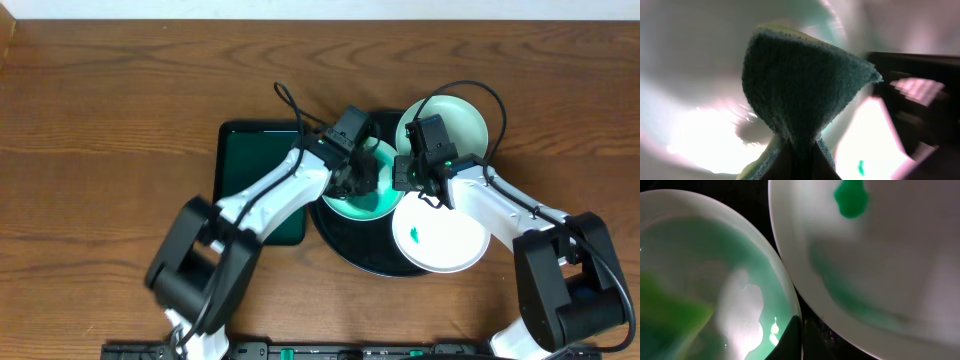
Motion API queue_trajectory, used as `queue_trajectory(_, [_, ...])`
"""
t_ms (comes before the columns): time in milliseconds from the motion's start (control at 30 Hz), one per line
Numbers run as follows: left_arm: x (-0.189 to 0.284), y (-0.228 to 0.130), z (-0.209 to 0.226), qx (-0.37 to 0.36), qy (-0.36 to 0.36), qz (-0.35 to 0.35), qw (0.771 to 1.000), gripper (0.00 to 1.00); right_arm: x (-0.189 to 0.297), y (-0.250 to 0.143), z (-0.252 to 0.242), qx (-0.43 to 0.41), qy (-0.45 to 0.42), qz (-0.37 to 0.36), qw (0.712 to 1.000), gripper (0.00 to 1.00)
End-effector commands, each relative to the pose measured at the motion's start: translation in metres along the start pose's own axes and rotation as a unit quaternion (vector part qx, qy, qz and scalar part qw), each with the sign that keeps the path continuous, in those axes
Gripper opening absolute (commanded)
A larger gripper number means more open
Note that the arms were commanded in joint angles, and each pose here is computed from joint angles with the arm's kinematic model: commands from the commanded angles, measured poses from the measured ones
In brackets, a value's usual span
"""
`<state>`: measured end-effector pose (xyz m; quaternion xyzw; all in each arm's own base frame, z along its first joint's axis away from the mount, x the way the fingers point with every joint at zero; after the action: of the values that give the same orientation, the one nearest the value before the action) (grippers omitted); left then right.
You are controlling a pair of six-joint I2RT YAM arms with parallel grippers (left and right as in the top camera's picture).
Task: Clean dirty plates on tray and stack at the side
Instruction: 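Lower the sponge onto the left pale green plate and start wiping, then scrub the pale green plate surface with the sponge in the left gripper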
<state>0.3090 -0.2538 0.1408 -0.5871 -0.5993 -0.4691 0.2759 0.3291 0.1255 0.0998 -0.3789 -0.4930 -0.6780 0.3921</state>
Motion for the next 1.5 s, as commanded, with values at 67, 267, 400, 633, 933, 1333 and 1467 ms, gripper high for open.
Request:
queue_trajectory(67, [0.059,0.010,-0.009,-0.016,0.029,-0.092,0.995,0.07,-0.003,-0.003,0.001,0.005,0.004,0.008,1.000,0.01])
queue_trajectory(267, [0.050,0.004,0.005,-0.008,0.085,-0.088,0.992,0.07,-0.003,-0.003,0.001,0.005,0.004,0.008,1.000,0.01])
queue_trajectory(400, [0.037,0.003,0.015,-0.004,0.120,-0.081,0.989,0.07,-0.003,-0.003,0.001,0.005,0.004,0.008,1.000,0.01])
queue_trajectory(633, [0.000,0.005,0.029,0.000,0.147,-0.062,0.987,0.07,-0.003,-0.003,0.001,0.005,0.004,0.008,1.000,0.01])
queue_trajectory(933, [-0.048,-0.012,0.044,0.012,0.139,0.019,0.990,0.06,-0.003,-0.003,0.001,0.005,0.004,0.008,1.000,0.01])
queue_trajectory(1333, [-0.056,-0.024,0.025,0.009,0.006,0.098,0.995,0.07,-0.003,-0.003,0.002,0.005,0.006,0.009,1.000,0.01])
queue_trajectory(1467, [-0.048,-0.015,0.016,0.010,-0.035,0.094,0.995,0.07,-0.003,-0.003,0.002,0.005,0.006,0.009,1.000,0.01])
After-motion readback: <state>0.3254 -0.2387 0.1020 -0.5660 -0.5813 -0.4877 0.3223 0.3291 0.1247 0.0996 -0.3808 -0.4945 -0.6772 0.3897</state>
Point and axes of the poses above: each gripper's point midway between its finger pads, its own x axis back along the fingers, its own z axis along the line the jaws close on, y = z × x, the point moved 9 cm from there along x, back along the fingers, and after that the axes turned 8 degrees about -x, right-handed, at the moved point
